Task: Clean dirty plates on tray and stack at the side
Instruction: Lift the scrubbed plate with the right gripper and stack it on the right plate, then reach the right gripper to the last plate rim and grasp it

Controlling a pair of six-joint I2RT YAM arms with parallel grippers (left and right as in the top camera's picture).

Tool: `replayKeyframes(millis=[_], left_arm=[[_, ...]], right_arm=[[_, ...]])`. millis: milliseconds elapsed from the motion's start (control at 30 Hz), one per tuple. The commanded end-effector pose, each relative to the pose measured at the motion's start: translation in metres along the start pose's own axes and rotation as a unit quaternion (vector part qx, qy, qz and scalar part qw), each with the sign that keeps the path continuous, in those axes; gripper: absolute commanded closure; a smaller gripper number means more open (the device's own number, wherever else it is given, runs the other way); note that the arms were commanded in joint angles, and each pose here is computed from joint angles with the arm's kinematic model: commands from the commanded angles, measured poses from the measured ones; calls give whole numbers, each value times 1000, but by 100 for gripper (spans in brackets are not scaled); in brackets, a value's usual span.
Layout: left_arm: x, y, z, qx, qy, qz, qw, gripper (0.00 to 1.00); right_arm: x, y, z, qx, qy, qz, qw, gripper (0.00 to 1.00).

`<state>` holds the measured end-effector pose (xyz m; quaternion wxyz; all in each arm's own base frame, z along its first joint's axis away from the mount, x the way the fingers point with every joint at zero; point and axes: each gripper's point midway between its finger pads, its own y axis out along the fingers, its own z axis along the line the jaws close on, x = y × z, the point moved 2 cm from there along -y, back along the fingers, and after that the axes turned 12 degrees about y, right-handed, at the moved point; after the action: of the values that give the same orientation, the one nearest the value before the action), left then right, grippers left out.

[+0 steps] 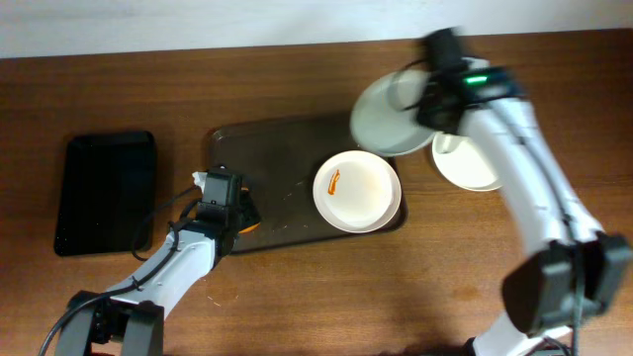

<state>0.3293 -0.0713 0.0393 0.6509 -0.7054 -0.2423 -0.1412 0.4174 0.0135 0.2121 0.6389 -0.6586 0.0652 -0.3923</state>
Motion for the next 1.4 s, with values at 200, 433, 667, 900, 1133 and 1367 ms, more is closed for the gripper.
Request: replayKeyframes(millis=[200,433,667,900,1133,1367], left_arm=[[0,3,-3,-7,-3,-2,1000,100],[2,3,-5,-13,-4,-5,1000,99],[0,6,-6,-17,-3,-1,1000,99],[-1,6,-6,-17,-3,1,1000,100],[-1,6,-6,-16,-3,1,1000,100],[-1,6,-6,-16,-3,1,1000,100]], right_arm=[[-1,96,-177,-60,228,73,969,96],[-38,84,-86,131,41,167,976,37],[-162,70,-9,58,-129,221,965,36],[-189,93,-10,25,-103,203,973,48],[-225,106,24,76,-148,211,963,54],[-191,92,52,103,-144,181,967,53]])
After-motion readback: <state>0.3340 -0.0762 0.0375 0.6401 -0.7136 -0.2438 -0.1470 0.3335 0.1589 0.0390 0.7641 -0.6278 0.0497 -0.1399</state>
